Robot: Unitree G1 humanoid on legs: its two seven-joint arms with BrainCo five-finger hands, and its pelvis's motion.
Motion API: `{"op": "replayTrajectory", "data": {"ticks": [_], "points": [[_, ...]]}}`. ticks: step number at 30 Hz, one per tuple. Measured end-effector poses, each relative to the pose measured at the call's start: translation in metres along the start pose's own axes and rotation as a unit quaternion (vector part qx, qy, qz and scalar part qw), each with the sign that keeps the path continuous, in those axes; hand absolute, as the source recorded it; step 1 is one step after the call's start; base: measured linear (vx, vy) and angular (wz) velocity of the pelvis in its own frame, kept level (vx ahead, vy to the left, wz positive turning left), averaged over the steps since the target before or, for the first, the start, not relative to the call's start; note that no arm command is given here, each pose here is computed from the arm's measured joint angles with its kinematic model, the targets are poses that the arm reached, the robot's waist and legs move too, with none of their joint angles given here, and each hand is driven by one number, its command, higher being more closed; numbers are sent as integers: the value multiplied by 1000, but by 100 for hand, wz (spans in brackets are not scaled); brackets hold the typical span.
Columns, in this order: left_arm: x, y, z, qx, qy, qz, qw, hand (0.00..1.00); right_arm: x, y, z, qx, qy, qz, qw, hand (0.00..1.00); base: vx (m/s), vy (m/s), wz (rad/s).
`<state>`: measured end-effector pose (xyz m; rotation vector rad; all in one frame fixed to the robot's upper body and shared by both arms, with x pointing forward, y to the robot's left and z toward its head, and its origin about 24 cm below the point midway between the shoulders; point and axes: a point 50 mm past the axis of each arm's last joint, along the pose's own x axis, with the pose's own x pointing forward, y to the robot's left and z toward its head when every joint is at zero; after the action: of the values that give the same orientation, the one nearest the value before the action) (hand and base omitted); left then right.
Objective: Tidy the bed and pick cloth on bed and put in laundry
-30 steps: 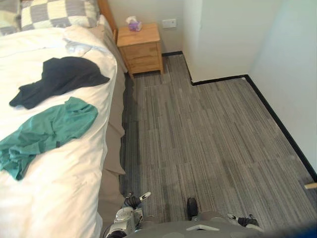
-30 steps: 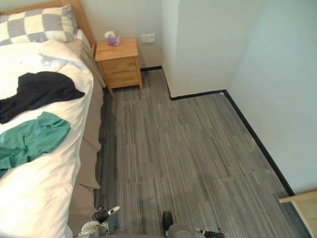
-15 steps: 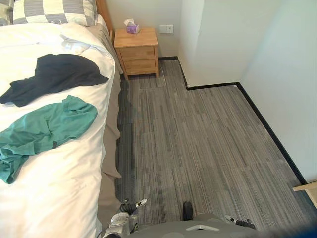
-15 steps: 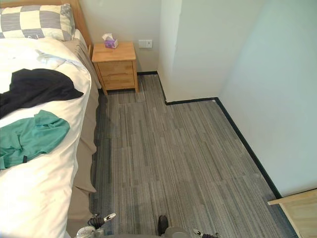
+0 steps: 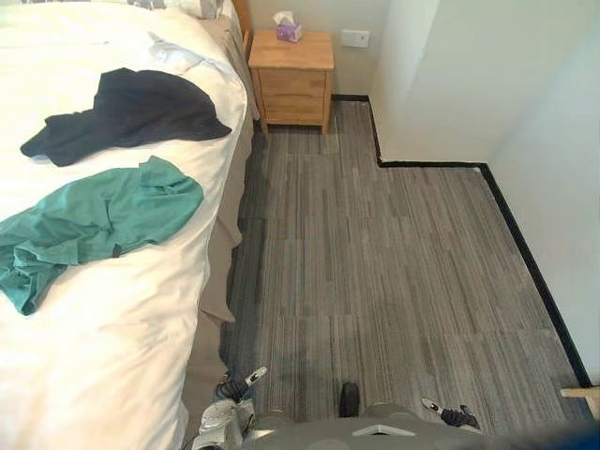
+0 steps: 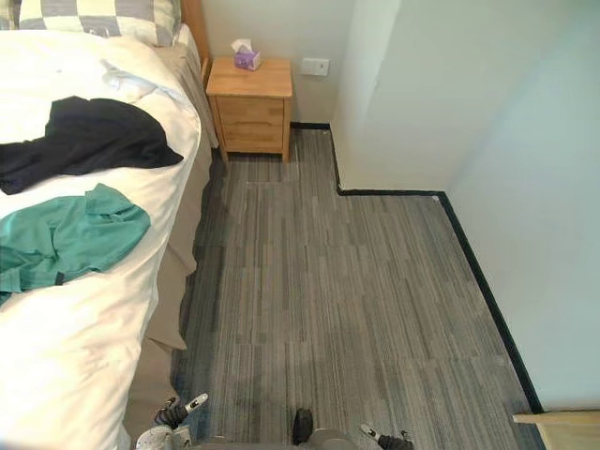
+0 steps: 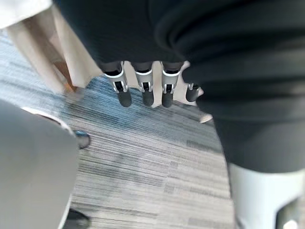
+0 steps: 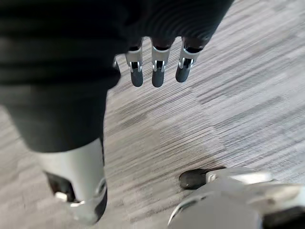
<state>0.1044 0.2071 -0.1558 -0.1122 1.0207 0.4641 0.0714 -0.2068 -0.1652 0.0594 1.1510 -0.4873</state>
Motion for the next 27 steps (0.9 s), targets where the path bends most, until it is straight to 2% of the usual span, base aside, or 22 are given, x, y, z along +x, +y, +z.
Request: {"op": "replayTrajectory", "data": {"ticks": [8,13,17,22,27], "points": [[-1,-9,7,-42,-16,-9,999,0,4,5,30,-19,-45,15,999,0,181,35,-7],[-2,-15,4,-41,-11,-19,999,0,5,3,33,-3,-46,12,999,0,154,181,-1],[0,-7,13,-38,-25,-11,999,0,2,17,31,2,-46,29,999,0,196,129,-24],[-1,-12,5,-39,-7,-16,999,0,3,11,28,14,-38,20,999,0,182,99,-53],[0,0,2,-11,-1,-6,1000,0,2,13,31,16,-46,23,999,0,219,85,21]]}}
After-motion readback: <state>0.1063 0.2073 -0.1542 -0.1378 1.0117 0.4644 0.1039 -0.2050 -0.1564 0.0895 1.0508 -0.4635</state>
